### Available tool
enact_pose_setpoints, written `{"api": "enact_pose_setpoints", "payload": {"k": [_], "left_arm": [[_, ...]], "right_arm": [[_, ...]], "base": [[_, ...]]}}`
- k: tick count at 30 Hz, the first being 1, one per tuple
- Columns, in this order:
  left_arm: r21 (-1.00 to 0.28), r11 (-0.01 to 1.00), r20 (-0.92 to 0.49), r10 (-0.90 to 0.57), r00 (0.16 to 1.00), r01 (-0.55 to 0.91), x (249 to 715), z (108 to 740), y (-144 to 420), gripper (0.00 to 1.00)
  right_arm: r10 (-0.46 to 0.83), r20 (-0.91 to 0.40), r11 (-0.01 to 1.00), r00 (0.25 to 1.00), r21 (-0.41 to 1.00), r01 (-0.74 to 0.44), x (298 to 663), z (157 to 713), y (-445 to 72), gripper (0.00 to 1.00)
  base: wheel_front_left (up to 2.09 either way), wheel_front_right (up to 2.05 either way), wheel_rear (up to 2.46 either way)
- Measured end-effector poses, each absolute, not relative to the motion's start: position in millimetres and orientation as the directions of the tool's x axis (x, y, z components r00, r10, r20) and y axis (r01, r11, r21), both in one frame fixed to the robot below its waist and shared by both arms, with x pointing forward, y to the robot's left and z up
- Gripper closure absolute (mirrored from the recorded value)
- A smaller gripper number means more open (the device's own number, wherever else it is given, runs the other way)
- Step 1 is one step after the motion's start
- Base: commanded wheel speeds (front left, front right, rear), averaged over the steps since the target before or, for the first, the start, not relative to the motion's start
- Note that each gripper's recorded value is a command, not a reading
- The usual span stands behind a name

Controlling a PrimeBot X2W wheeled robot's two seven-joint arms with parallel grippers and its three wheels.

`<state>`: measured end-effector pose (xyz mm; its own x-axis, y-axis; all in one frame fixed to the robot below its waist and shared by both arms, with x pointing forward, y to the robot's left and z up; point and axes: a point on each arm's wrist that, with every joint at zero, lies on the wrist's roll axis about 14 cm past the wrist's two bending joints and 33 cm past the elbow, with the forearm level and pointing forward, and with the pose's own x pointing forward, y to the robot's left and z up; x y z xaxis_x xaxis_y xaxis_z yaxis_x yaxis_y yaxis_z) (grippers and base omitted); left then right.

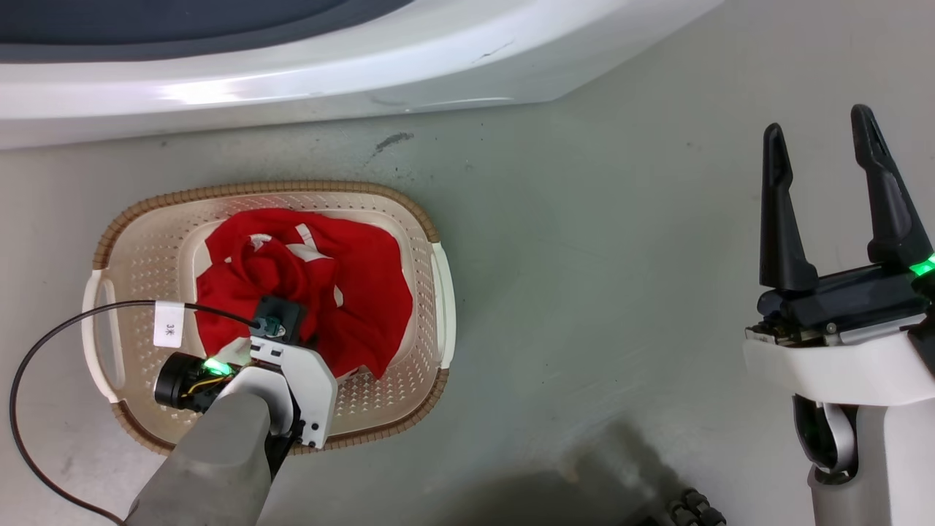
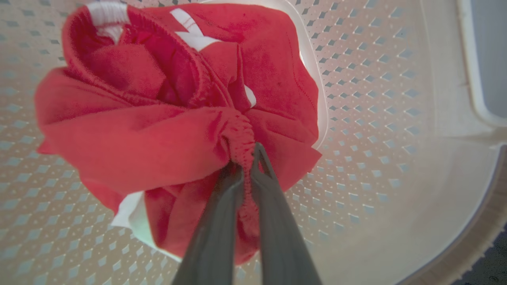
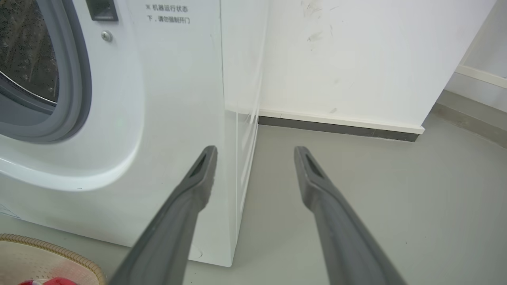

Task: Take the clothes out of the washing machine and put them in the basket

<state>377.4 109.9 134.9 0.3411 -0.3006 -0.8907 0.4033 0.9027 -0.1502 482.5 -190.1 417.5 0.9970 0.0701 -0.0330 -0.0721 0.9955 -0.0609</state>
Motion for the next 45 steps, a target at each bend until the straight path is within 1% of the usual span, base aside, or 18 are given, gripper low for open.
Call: {"api": "enact_pose_setpoints", "payload": {"k": [3, 4, 5, 9, 15, 17, 20, 21, 23, 25, 28, 32, 38, 45], "left_arm": [[-0.161, 0.903, -0.908, -0.293, 0.299, 0.397, 369, 126, 110, 1.0], [-0.165, 0.907, -0.913, -0.289, 0.289, 0.388, 369, 126, 110, 0.75], [-0.167, 0.908, -0.914, -0.288, 0.285, 0.384, 369, 126, 110, 0.0], [-0.159, 0.909, -0.903, -0.292, 0.315, 0.386, 374, 134, 109, 0.0], [-0.164, 0.937, -0.85, -0.293, 0.439, 0.308, 390, 161, 109, 0.0], [-0.159, 0.937, -0.828, -0.298, 0.475, 0.311, 395, 172, 108, 0.0], [-0.153, 0.949, -0.803, -0.283, 0.525, 0.276, 398, 189, 112, 0.0], [-0.151, 0.956, -0.784, -0.27, 0.559, 0.251, 404, 197, 113, 0.0], [-0.136, 0.964, -0.721, -0.254, 0.645, 0.227, 425, 220, 116, 0.0], [-0.124, 0.973, -0.665, -0.229, 0.711, 0.197, 437, 242, 122, 0.0], [-0.1, 0.981, -0.597, -0.195, 0.778, 0.169, 436, 269, 130, 0.0], [-0.084, 0.989, -0.466, -0.144, 0.873, 0.119, 445, 316, 140, 0.0], [-0.072, 0.996, -0.253, -0.069, 0.965, 0.052, 443, 390, 153, 0.0], [-0.054, 0.999, -0.054, 0.001, 0.999, -0.004, 423, 458, 165, 0.0]], "right_arm": [[0.067, -0.042, 0.996, 0.997, -0.063, -0.07, 485, 412, -192, 0.0], [0.067, -0.044, 0.996, 0.997, -0.063, -0.069, 485, 411, -192, 0.0], [0.067, -0.043, 0.996, 0.997, -0.062, -0.07, 485, 411, -192, 0.0], [0.072, -0.029, 0.996, 0.997, -0.056, -0.074, 485, 418, -189, 0.0], [0.087, 0.013, 0.995, 0.996, -0.049, -0.086, 482, 438, -183, 0.0], [0.092, 0.019, 0.995, 0.996, -0.045, -0.091, 478, 443, -180, 0.0], [0.098, 0.032, 0.994, 0.995, -0.041, -0.097, 471, 453, -177, 0.0], [0.102, 0.037, 0.994, 0.994, -0.042, -0.1, 469, 456, -176, 0.0], [0.106, 0.051, 0.994, 0.993, -0.04, -0.104, 465, 464, -174, 0.0], [0.11, 0.061, 0.993, 0.992, -0.036, -0.108, 460, 471, -172, 0.0], [0.116, 0.081, 0.993, 0.99, -0.035, -0.113, 453, 482, -169, 0.0], [0.125, 0.103, 0.992, 0.987, -0.035, -0.122, 442, 495, -165, 0.0], [0.138, 0.132, 0.99, 0.982, -0.032, -0.135, 423, 512, -159, 0.0], [0.147, 0.167, 0.989, 0.975, -0.033, -0.143, 403, 529, -156, 0.0]], "base": [[0.0, 0.0, 0.0], [0.0, 0.0, 0.0], [0.0, 0.0, 0.0], [0.0, 0.0, 0.0], [0.0, 0.0, 0.0], [0.0, 0.0, 0.0], [0.0, 0.0, 0.0], [0.0, 0.0, 0.0], [0.0, 0.0, 0.0], [0.0, 0.0, 0.0], [0.0, 0.0, 0.0], [0.0, 0.0, 0.0], [0.0, 0.0, 0.0], [0.0, 0.0, 0.0]]}}
